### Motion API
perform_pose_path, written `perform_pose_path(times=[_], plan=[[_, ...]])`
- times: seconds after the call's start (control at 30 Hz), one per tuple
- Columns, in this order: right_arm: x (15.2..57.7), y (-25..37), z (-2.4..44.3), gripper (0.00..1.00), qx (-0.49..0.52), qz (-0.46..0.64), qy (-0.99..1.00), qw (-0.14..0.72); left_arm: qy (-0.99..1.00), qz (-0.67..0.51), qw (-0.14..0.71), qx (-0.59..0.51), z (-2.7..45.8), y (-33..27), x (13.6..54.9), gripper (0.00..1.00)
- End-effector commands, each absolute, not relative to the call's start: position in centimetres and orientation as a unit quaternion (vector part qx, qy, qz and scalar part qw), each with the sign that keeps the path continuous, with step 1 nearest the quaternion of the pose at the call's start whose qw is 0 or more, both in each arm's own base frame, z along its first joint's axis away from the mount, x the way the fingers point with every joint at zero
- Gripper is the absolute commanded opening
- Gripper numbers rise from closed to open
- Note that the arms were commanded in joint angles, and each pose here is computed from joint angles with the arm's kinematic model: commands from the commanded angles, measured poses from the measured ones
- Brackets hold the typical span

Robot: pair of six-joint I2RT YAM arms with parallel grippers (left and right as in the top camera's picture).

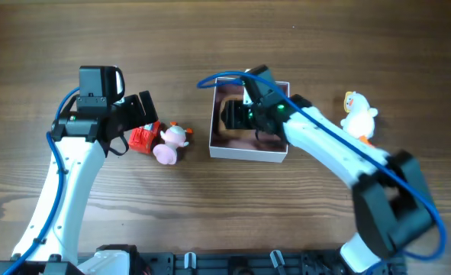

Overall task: Pack container
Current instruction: 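Carry the bear into the box and release it, right gripper, then grasp the white plush duck with the right gripper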

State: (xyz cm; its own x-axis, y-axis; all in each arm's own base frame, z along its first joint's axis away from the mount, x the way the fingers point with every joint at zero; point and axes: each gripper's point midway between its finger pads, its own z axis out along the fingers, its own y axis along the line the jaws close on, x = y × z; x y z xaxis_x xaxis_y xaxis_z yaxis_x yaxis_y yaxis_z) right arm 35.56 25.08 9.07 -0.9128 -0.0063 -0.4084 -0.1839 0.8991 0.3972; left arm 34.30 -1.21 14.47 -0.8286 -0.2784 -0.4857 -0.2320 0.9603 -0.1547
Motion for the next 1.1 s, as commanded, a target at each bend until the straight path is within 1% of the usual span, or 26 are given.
perform_pose_path(times=[0.0,0.07,0.13,0.2,0.3,0.33,0.37,0.43,0.47,0.5,0.57,0.6,0.63,0.73,0.87,1.0,1.07], plan=[[34.3,24.9,15.8,0.66,-0.084,0.254,0.928,0.258,0.953,-0.038,0.268,-0.136,14.9,-0.8,34.7,1.00],[33.4,24.2,18.4,0.67,-0.099,0.252,0.920,0.283,0.953,-0.038,0.268,-0.136,14.9,-0.8,34.7,1.00],[33.0,22.0,19.7,0.68,-0.087,0.215,0.923,0.306,0.953,-0.038,0.268,-0.136,14.9,-0.8,34.7,1.00],[32.7,18.1,20.5,0.73,-0.050,0.144,0.932,0.327,0.953,-0.038,0.267,-0.136,14.9,-0.8,34.7,1.00],[31.8,10.5,21.4,0.73,0.044,0.034,0.938,0.342,0.953,-0.038,0.267,-0.136,14.9,-0.8,34.7,1.00],[31.5,8.4,21.6,0.75,0.066,0.006,0.937,0.343,0.953,-0.038,0.268,-0.136,14.9,-0.8,34.7,1.00],[31.3,5.8,21.8,0.81,0.095,-0.026,0.935,0.341,0.953,-0.038,0.267,-0.136,14.9,-0.8,34.7,1.00],[30.9,2.4,21.5,0.88,0.136,-0.058,0.932,0.330,0.953,-0.038,0.268,-0.136,14.9,-0.8,34.7,1.00],[31.1,-0.2,20.6,0.89,0.175,-0.075,0.929,0.316,0.953,-0.038,0.268,-0.136,14.9,-0.8,34.7,1.00],[31.3,-1.3,19.9,0.90,0.189,-0.083,0.928,0.309,0.953,-0.038,0.268,-0.136,14.9,-0.8,34.7,1.00],[31.7,-3.9,17.8,0.96,0.219,-0.103,0.926,0.291,0.953,-0.038,0.268,-0.136,14.9,-0.8,34.7,1.00],[32.0,-4.8,16.7,0.99,0.223,-0.109,0.927,0.282,0.953,-0.038,0.268,-0.136,14.9,-0.8,34.7,1.00],[32.6,-5.5,15.5,0.99,0.216,-0.110,0.931,0.272,0.953,-0.038,0.268,-0.136,14.9,-0.8,34.7,1.00],[34.5,-6.1,11.7,0.99,0.160,-0.081,0.955,0.236,0.953,-0.038,0.268,-0.136,14.9,-0.8,34.7,1.00],[35.0,-6.7,7.5,1.00,0.165,-0.053,0.967,0.187,0.953,-0.038,0.268,-0.136,14.9,-0.8,34.7,1.00],[34.4,-7.4,3.7,1.00,0.177,-0.053,0.974,0.133,0.953,-0.038,0.268,-0.136,14.9,-0.8,34.7,1.00],[34.0,-7.3,2.6,0.91,0.177,-0.051,0.976,0.115,0.953,-0.038,0.268,-0.136,14.9,-0.8,34.7,1.00]])
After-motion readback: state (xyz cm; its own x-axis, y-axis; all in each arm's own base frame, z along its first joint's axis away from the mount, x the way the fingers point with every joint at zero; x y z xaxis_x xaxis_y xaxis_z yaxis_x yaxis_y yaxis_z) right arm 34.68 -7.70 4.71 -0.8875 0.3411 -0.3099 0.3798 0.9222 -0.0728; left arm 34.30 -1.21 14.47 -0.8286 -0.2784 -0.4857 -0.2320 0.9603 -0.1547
